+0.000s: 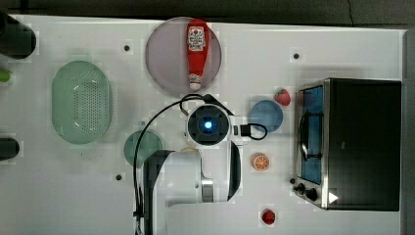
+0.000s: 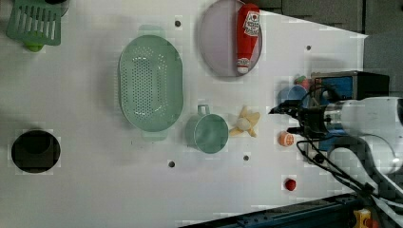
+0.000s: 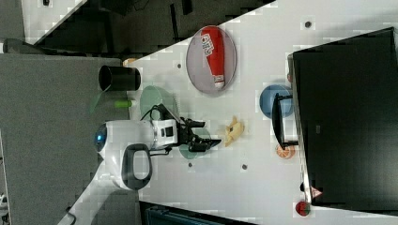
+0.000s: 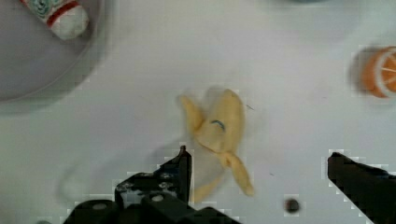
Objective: Pick banana from table and place on oven.
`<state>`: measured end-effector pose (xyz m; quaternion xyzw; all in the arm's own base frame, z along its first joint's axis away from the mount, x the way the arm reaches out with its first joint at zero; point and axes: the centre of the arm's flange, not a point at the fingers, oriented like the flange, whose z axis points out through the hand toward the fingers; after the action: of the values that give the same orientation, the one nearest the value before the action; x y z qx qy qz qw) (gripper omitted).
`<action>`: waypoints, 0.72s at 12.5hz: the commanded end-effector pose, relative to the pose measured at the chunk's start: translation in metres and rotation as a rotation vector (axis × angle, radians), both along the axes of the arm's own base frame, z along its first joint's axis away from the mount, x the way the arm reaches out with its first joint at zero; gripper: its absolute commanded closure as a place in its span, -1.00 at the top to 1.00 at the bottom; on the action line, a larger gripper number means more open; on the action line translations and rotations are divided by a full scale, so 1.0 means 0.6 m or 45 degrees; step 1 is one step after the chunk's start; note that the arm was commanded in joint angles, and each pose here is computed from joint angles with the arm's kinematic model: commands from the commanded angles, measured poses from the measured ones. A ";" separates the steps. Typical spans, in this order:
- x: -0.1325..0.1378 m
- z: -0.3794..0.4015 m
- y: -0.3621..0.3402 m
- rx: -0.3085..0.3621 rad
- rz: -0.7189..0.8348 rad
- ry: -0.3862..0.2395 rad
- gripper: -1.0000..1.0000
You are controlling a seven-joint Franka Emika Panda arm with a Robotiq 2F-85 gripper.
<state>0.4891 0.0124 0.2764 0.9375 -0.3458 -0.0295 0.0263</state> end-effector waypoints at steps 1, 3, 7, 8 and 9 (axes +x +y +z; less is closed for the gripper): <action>-0.001 -0.071 0.015 0.021 -0.062 0.007 1.00; -0.008 -0.110 0.022 0.018 -0.147 0.018 1.00; -0.019 -0.168 0.038 0.019 -0.202 0.057 1.00; -0.021 -0.178 0.040 0.022 -0.199 0.056 1.00; -0.022 -0.187 0.041 0.024 -0.199 0.058 1.00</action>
<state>0.4501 0.0385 0.1350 0.9183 -0.3826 -0.0938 0.0392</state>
